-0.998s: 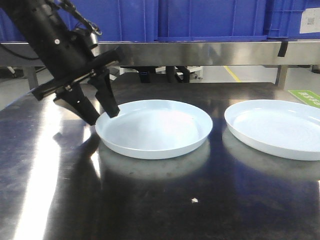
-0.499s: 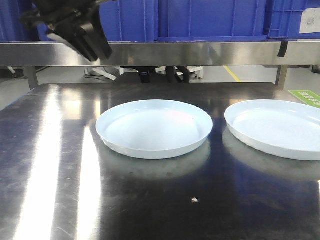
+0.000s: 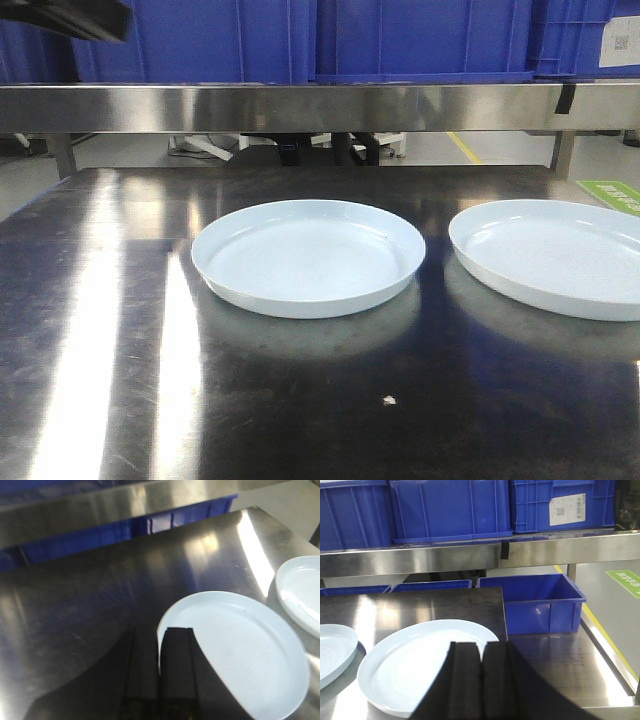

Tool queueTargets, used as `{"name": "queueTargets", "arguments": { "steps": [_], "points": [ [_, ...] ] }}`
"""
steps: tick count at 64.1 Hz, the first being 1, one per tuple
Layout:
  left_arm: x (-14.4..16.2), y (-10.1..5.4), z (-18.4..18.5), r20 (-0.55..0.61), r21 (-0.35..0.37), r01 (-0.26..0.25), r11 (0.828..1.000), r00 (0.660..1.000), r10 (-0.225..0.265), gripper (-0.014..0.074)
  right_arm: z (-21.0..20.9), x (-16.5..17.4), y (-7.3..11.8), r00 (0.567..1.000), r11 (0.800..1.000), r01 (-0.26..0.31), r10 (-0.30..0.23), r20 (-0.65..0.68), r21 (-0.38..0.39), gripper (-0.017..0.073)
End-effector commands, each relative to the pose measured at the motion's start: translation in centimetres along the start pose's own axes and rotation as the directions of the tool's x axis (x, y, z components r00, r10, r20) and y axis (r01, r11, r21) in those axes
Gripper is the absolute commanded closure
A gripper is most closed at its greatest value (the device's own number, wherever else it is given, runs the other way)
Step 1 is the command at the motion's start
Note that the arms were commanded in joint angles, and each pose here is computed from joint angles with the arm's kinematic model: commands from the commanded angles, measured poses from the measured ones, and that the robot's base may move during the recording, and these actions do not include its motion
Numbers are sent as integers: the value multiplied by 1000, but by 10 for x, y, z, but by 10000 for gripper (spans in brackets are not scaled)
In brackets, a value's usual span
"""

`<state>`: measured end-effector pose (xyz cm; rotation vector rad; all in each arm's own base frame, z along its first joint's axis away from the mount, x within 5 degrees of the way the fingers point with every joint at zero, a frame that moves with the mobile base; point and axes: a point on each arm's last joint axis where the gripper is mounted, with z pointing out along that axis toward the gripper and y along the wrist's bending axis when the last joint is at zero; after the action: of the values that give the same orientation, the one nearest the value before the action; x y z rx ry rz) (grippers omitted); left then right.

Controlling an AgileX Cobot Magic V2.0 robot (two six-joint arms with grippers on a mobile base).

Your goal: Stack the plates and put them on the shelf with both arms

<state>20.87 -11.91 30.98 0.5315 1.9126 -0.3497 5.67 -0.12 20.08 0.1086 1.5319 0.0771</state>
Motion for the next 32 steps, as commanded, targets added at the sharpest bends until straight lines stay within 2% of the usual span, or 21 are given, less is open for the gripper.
{"name": "queueTargets", "arguments": {
  "steps": [1,6,12,22,32],
  "points": [
    [-7,8,-28,181,-79,-79,994,979,93,513,-2,-9,0,994,1000,14,-14,108,-2,503],
    [6,15,-43,204,-129,-103,986,971,128,513,-2,-9,0,994,1000,14,-14,108,-2,503],
    [21,22,-60,221,-183,-82,980,968,122,513,-2,-9,0,994,1000,14,-14,108,-2,503],
    [40,31,-93,283,-280,-41,959,951,123,513,-2,-9,0,994,1000,14,-14,108,-2,503],
    [57,31,-122,360,-354,0,935,923,136,513,-2,-9,0,994,1000,14,-14,108,-2,503]
  ]
}}
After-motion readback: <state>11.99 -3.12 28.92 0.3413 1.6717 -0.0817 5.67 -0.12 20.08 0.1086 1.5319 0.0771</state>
